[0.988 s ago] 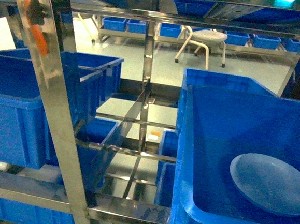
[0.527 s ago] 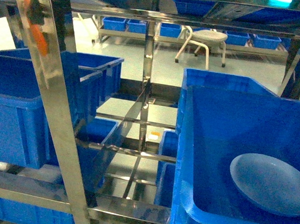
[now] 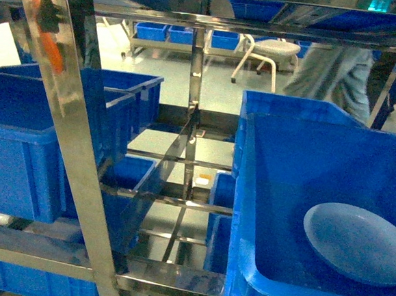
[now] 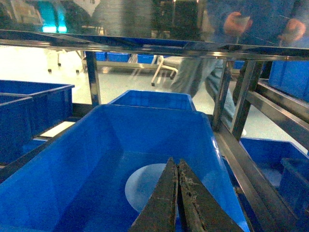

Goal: Place blue tray on left shelf second layer neatly

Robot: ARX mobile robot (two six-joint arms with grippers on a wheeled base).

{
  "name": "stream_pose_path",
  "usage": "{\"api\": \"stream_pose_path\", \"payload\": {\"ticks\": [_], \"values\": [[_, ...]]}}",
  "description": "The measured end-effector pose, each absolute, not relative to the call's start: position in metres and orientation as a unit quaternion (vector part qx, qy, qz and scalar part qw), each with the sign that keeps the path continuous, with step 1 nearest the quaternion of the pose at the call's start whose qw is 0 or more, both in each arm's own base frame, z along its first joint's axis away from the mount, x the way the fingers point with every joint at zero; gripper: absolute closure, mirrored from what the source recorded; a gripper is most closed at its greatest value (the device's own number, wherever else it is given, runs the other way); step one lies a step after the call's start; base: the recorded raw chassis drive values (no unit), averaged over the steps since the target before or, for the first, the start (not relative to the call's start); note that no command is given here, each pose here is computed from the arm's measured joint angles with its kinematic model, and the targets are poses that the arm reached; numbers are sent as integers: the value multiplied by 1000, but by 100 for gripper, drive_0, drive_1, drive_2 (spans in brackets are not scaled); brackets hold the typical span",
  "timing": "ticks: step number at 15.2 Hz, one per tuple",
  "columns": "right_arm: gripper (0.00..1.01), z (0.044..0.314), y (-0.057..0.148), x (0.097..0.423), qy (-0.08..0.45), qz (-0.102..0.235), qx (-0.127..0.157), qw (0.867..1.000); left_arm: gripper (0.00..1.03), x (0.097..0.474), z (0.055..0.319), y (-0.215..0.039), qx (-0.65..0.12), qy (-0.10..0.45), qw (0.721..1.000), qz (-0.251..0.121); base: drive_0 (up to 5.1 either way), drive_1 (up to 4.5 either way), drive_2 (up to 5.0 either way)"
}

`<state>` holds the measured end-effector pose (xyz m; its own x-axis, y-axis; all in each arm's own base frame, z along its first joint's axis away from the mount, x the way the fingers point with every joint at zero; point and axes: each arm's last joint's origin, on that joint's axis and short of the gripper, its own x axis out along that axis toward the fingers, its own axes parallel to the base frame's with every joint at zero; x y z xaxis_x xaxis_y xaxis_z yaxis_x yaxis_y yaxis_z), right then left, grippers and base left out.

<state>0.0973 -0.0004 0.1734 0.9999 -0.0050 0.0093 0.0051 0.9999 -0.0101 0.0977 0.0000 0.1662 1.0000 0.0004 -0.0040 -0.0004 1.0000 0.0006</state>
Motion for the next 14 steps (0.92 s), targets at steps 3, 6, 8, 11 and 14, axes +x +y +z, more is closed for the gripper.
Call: {"api": "stream_pose_path", "payload": {"ticks": [3, 6, 8, 11, 14], "values": [[99, 168, 0, 97, -4, -2, -4, 1000, 5, 98, 166, 0, 0, 2, 1000, 1, 0, 0, 0], [99, 167, 0, 97, -1, -2, -4, 1000, 5, 98, 166, 0, 0, 2, 1000, 0, 0, 0, 0], [99, 167, 0, 97, -1, -2, -4, 1000, 5, 98, 166, 0, 0, 2, 1000, 0, 0, 0, 0], [88, 167, 0, 97, -1, -2, -4, 1000, 5, 98, 166, 0, 0, 2, 1000, 0, 0, 0, 0], [52, 167, 0, 97, -1, -2, -4, 1000, 5, 98, 166, 0, 0, 2, 1000, 0, 0, 0, 0]]}}
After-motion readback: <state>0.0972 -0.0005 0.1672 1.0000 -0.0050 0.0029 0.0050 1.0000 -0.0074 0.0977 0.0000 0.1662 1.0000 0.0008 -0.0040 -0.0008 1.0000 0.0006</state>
